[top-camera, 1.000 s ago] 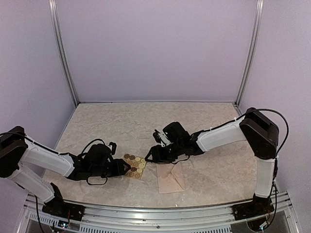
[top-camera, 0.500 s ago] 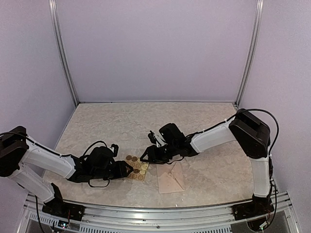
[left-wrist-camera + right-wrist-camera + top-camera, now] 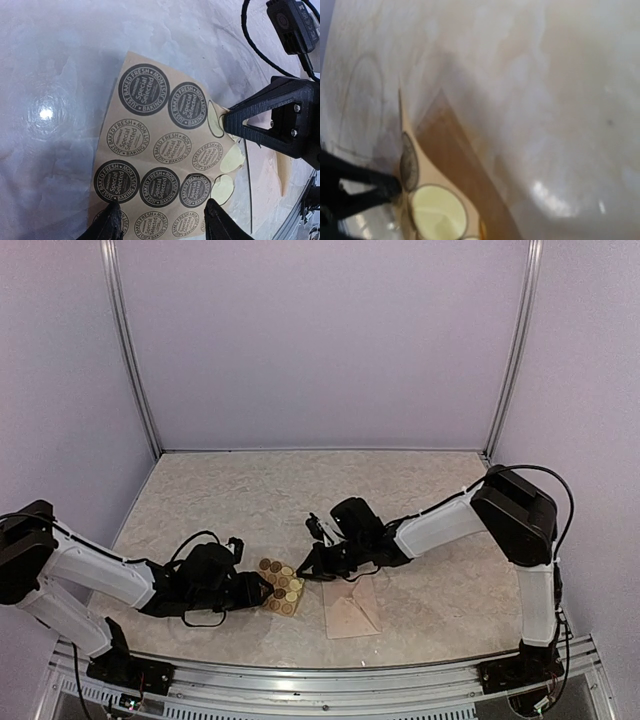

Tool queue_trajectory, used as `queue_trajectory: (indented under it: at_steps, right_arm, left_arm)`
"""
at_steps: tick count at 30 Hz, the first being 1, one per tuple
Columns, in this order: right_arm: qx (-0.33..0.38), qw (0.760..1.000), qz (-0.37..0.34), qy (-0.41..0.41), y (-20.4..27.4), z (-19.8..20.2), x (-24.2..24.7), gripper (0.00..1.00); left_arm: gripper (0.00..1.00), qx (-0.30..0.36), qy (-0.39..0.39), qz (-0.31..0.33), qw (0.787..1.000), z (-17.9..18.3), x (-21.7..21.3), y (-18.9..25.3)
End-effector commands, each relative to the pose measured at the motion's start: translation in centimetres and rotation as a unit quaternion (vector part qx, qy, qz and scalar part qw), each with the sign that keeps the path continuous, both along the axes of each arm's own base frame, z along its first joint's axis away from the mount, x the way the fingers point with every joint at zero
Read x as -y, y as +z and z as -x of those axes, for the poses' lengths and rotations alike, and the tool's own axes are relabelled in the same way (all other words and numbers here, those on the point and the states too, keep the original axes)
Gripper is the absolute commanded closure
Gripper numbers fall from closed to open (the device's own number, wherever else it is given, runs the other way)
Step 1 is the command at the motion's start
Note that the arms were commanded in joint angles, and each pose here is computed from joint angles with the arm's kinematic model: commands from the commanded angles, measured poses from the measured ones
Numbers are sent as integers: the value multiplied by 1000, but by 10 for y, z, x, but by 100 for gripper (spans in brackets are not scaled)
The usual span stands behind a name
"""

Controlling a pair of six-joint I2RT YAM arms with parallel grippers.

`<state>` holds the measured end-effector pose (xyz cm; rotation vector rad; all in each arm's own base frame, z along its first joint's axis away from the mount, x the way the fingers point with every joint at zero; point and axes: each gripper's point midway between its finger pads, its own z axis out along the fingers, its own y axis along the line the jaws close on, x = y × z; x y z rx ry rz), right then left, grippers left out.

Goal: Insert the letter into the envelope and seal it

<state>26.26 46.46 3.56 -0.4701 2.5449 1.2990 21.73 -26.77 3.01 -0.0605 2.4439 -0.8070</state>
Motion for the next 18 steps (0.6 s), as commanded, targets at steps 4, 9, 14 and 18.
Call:
queue_trajectory:
  at_steps: [4, 9, 14, 18]
  right_arm:
    - [92, 992, -89, 20, 97, 4, 5, 100]
    - [141, 976, -143, 79, 158, 32, 18, 100]
    - [172, 959, -180, 132, 210, 65, 39, 100]
    - [189, 946, -201, 170, 238, 90, 55, 100]
  left_arm:
    - [38, 32, 33, -15, 999, -6, -15, 31]
    - [31, 105, 12, 42, 994, -7, -11, 105]
    - [20, 180, -73, 123, 973, 15, 4, 186]
    - [16, 212, -149, 166, 952, 38, 16, 231]
